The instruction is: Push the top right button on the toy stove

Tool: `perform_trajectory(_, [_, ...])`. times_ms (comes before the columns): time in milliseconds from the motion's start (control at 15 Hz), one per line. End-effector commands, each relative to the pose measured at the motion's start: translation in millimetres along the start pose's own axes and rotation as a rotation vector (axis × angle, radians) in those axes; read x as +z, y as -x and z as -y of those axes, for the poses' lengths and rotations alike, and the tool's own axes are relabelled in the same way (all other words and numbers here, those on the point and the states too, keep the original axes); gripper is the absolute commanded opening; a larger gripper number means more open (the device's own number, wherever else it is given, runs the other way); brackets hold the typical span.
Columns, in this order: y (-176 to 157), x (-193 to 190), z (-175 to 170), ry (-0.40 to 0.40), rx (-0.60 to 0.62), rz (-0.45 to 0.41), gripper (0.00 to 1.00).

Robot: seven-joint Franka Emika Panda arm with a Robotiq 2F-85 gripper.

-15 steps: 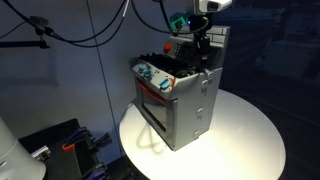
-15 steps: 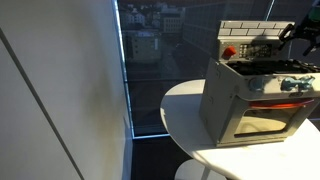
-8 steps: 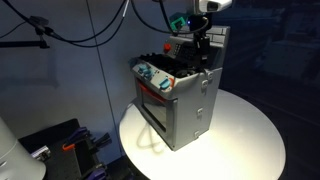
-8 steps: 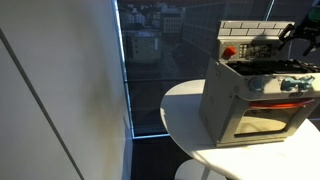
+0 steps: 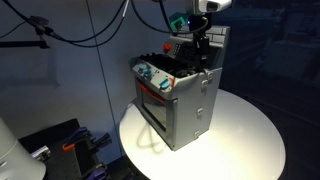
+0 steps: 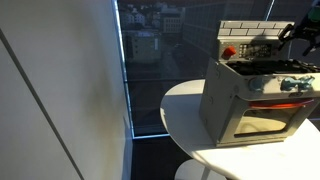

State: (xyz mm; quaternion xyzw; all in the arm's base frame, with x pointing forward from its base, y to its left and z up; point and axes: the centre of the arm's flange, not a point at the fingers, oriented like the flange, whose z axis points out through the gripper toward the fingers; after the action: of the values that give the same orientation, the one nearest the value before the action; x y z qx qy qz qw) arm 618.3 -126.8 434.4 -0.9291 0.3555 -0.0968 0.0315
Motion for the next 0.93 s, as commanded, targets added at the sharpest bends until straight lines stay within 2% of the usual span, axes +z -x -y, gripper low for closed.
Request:
perform_trajectory(0, [0.8,-10.4,11.2,-0.021,-0.019,0.016,1.0])
perform_trajectory(400, [4.4,-12.8,18.7,-0.026,-0.032,0.013,1.0])
perform_trajectory(867, [4.5,-15.5,10.8,-0.028,-0.022,0.012,1.0])
